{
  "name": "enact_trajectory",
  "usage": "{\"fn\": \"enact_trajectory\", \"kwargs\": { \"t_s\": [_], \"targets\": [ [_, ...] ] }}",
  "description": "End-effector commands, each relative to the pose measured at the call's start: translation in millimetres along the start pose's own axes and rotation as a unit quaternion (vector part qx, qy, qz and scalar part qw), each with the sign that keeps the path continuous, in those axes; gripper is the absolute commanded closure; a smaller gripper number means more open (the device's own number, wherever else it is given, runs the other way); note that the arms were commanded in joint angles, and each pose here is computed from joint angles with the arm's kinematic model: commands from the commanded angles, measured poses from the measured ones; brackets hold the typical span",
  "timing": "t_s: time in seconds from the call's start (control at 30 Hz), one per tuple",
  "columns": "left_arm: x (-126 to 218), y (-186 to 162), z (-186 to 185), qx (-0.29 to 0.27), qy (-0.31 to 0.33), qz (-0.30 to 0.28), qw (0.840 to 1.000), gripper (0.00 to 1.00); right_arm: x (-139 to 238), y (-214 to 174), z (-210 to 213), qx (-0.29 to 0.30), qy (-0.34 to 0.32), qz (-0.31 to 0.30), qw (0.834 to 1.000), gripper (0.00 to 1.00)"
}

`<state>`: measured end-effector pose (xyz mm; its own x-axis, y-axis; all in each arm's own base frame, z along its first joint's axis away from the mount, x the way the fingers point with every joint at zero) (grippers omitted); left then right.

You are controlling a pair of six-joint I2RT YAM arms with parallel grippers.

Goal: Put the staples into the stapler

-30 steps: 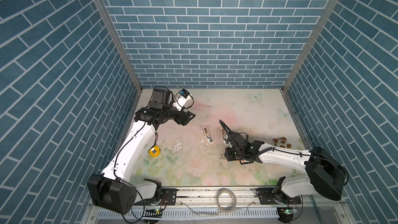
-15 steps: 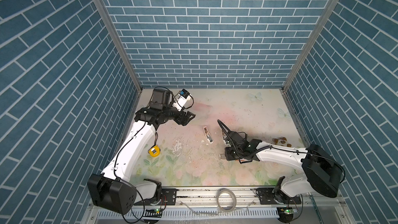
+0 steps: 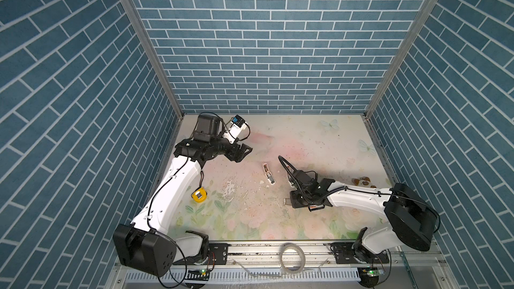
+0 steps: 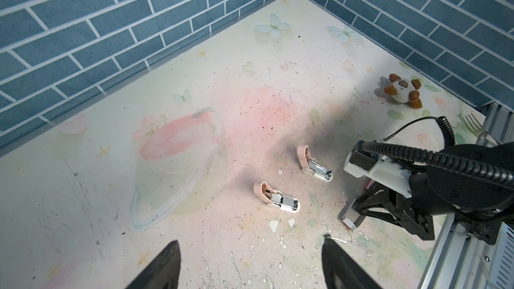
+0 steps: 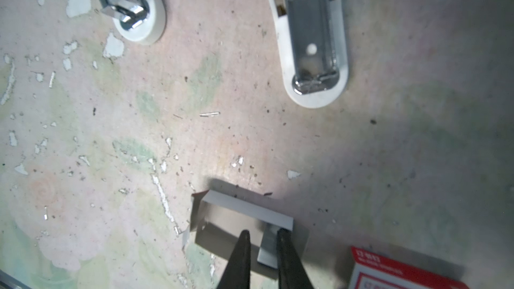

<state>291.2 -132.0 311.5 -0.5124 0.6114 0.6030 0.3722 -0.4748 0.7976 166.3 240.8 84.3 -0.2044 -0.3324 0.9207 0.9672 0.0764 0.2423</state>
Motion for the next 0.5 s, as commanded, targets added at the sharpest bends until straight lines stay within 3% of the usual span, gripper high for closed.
{"fn": "enact_trajectory", "kwargs": {
  "t_s": [0.0, 0.47],
  "targets": [
    [-2.5, -1.0, -1.6, -0.002, -0.005, 0.0, 1.0, 0.19, 1.6, 1.5, 0.6, 0.008, -0.021, -0.002, 1.0, 0.79],
    [-4.1, -3.0, -2.0, -0.001, -0.008, 0.0, 1.0, 0.19, 3.0, 1.2, -0.3, 0.026, -0.069, -0.005, 0.997, 0.78]
  ]
}}
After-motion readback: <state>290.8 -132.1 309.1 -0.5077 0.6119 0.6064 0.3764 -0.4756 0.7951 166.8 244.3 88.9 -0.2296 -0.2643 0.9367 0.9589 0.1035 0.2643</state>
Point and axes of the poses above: each gripper's point midway between its finger pads, its own x axis back along the fingers, its own z axis along the line the jaws close on, y = z × x, the point moved 6 cm from there along x, back along the fingers, and after that the axes turned 8 degrees about -x, right-handed, at the moved point
